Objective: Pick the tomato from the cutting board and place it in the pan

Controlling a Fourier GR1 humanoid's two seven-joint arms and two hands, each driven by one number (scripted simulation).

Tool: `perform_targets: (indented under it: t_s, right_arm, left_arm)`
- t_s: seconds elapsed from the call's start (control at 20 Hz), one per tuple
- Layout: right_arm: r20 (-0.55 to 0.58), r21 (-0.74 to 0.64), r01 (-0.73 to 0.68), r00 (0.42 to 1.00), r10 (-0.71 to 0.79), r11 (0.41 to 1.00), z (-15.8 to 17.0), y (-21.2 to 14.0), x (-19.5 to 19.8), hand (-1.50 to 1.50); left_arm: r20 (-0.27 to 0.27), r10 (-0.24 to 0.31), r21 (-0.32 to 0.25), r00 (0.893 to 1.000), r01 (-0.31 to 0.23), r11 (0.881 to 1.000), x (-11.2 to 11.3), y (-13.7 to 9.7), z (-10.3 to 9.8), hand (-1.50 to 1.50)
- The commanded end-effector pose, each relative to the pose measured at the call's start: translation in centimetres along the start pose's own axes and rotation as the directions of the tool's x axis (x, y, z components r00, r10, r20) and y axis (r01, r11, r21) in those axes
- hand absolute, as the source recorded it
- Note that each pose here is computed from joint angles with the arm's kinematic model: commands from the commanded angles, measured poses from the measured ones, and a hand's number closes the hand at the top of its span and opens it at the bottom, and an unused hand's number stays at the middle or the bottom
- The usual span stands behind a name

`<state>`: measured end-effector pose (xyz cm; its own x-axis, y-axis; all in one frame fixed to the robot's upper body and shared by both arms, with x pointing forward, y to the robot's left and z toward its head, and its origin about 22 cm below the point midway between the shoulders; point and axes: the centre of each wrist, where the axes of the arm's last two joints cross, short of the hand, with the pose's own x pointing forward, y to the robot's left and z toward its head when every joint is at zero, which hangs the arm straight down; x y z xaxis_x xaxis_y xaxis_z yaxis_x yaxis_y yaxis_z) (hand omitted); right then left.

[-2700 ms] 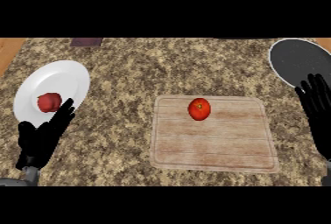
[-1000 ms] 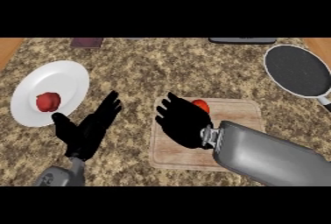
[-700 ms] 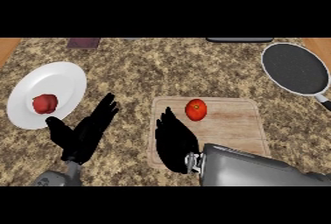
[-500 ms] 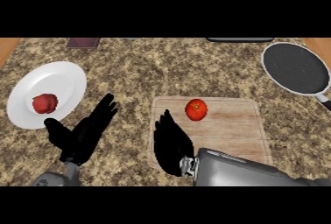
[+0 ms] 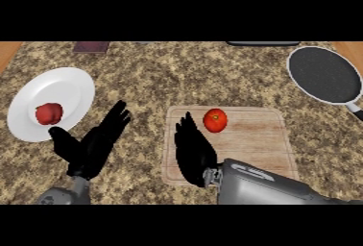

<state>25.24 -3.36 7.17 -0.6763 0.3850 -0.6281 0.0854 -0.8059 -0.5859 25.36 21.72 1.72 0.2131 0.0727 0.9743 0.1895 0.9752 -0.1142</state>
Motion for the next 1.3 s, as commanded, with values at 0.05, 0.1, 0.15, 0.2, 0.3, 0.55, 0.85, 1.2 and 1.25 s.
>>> perform_targets:
  t_s: [0.05, 0.1, 0.15, 0.2, 0.3, 0.55, 0.85, 1.2, 1.25]
  right_arm:
    - [-0.04, 0.0, -0.024, 0.999, 0.024, 1.0, -2.0, 1.6, -1.8, -1.5]
    - [-0.054, -0.012, -0.014, 0.998, 0.014, 1.0, -0.5, 1.3, -2.8, -1.5]
    - [-0.015, -0.015, -0.018, 1.0, 0.018, 1.0, -0.4, 2.5, -1.7, -1.5]
    - [-0.024, -0.026, -0.013, 1.0, 0.013, 1.0, -0.9, 1.0, -3.6, -1.5]
    - [-0.028, -0.016, -0.028, 0.999, 0.027, 0.999, -1.7, 2.1, 0.4, -1.5]
    - [-0.056, -0.022, -0.031, 0.998, 0.03, 0.999, -2.4, 1.9, -3.6, -1.5]
    - [0.028, -0.091, -0.078, 0.996, 0.08, 0.993, -5.2, 3.6, -2.9, 1.5]
    - [-0.105, -0.121, 0.069, 0.991, -0.082, 0.99, -5.7, 6.4, -7.4, 1.5]
    - [-0.188, -0.084, 0.263, 0.943, -0.274, 0.961, -5.9, 6.6, -6.7, 1.5]
  left_arm:
    - [-0.008, -0.004, -0.004, 1.0, 0.004, 1.0, 0.3, -0.3, -0.3, 0.0]
    - [-0.002, -0.005, -0.001, 1.0, 0.005, 1.0, 0.3, 1.2, -0.3, 0.0]
    - [0.006, -0.004, 0.001, 1.0, 0.004, 1.0, 0.3, -0.9, 0.8, 0.0]
    - [0.011, 0.004, 0.0, 1.0, -0.004, 1.0, 0.5, -1.2, 0.4, 0.0]
    - [-0.005, 0.004, -0.005, 1.0, -0.004, 1.0, -0.2, 1.0, 0.5, 0.0]
    - [0.0, 0.003, 0.008, 1.0, -0.003, 1.0, -1.9, 1.0, -1.3, 0.0]
    - [0.019, 0.0, -0.009, 1.0, 0.0, 1.0, -0.6, 0.7, -1.0, 0.0]
    - [0.019, -0.01, -0.003, 1.0, 0.01, 1.0, -0.3, -0.1, -0.3, 0.0]
    - [0.0, 0.005, 0.015, 1.0, -0.005, 1.0, -0.6, 0.3, -0.3, 0.0]
